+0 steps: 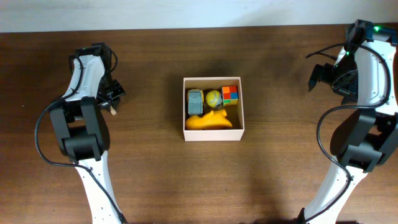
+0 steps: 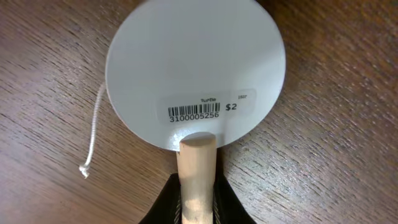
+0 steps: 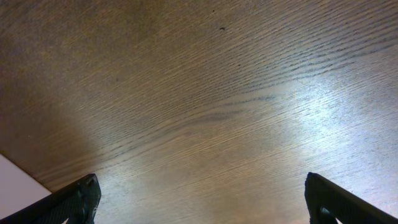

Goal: Pack container
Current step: 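Lift the tape measure with the left gripper and carry it over the box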

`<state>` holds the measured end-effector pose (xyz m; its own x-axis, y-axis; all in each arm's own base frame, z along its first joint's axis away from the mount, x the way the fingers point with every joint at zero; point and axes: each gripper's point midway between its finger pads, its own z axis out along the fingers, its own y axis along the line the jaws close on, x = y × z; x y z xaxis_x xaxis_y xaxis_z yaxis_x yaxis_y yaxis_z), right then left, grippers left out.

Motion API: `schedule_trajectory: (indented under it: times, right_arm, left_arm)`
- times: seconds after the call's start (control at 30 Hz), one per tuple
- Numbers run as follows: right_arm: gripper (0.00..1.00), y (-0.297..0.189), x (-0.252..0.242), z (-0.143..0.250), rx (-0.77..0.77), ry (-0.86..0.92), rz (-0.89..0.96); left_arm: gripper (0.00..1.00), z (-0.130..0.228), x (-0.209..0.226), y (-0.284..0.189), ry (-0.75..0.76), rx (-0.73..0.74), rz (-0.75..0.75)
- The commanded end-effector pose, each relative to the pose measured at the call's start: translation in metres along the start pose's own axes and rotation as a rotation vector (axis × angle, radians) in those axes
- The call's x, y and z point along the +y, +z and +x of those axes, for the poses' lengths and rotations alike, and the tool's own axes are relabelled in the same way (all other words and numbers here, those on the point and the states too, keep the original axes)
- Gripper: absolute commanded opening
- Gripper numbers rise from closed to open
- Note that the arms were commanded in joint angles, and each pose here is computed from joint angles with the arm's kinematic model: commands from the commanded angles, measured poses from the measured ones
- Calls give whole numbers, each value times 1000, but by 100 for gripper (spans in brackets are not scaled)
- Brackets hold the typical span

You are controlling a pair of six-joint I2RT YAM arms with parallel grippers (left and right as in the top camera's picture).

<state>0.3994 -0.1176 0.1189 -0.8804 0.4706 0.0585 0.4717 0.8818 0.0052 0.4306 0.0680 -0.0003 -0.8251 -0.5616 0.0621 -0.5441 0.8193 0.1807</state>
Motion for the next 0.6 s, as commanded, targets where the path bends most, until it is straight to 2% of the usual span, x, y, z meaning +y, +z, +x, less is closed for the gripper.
schedule_trajectory:
  times: [0.0, 0.13, 0.33, 0.43, 0.57]
  right_arm:
    - [99, -5, 2, 0, -15, -11, -4]
    - [99, -5, 2, 0, -15, -11, -4]
    - [99, -5, 2, 0, -15, -11, -4]
    - [99, -5, 2, 0, -14, -11, -4]
    - [99, -5, 2, 0, -15, -11, -4]
  left_arm:
    - [2, 20, -1, 40, 67, 121, -25]
    - [2, 18, -3, 40, 75, 111, -17]
    - [2, 13, -21, 35, 183, 100, 81]
    - [2, 8, -34, 24, 233, 81, 154]
    - [2, -2, -63, -7, 365, 32, 328]
